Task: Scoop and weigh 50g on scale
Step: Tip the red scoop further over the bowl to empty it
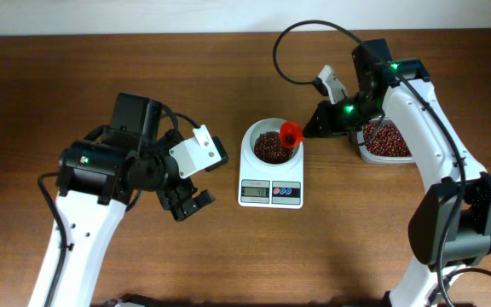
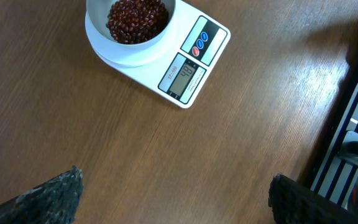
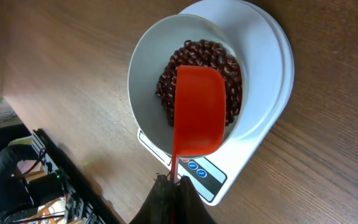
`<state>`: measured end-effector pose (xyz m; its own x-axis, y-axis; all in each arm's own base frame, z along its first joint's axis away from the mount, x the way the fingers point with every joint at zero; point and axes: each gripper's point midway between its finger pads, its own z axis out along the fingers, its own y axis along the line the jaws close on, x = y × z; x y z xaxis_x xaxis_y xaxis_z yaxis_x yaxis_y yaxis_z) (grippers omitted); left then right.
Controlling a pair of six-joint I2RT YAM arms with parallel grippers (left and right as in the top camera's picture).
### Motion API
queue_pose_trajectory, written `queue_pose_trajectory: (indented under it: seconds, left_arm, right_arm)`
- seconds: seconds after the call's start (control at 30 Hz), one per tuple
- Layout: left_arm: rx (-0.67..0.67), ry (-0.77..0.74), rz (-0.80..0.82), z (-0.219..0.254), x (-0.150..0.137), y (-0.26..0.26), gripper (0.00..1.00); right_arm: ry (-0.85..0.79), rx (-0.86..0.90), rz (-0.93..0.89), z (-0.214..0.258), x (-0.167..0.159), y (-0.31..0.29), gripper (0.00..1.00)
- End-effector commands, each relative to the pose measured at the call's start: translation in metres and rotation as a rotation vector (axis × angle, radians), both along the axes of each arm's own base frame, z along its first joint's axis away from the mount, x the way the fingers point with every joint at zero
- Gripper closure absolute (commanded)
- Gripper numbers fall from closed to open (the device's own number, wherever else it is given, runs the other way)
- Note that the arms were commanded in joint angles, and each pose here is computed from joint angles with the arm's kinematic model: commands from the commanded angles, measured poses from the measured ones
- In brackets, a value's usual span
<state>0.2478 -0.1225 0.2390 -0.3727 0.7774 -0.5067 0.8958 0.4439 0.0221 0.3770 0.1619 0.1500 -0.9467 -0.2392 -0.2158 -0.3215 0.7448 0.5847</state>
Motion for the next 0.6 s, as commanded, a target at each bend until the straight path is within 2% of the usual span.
queue_pose_trajectory:
  seconds: [0.0, 0.57]
  left_arm:
    - [-0.003, -0.011, -0.004, 0.0018, -0.0027, 0.0012, 0.01]
    - [-0.003, -0.011, -0.004, 0.0018, -0.0027, 0.0012, 0.01]
  right_arm:
    - [-0.008, -0.014, -0.012, 0.0023, 0.0040, 0.0000, 0.96]
    - [-0.026, 0.053, -0.003, 0.0102, 0.0075, 0.0090, 0.96]
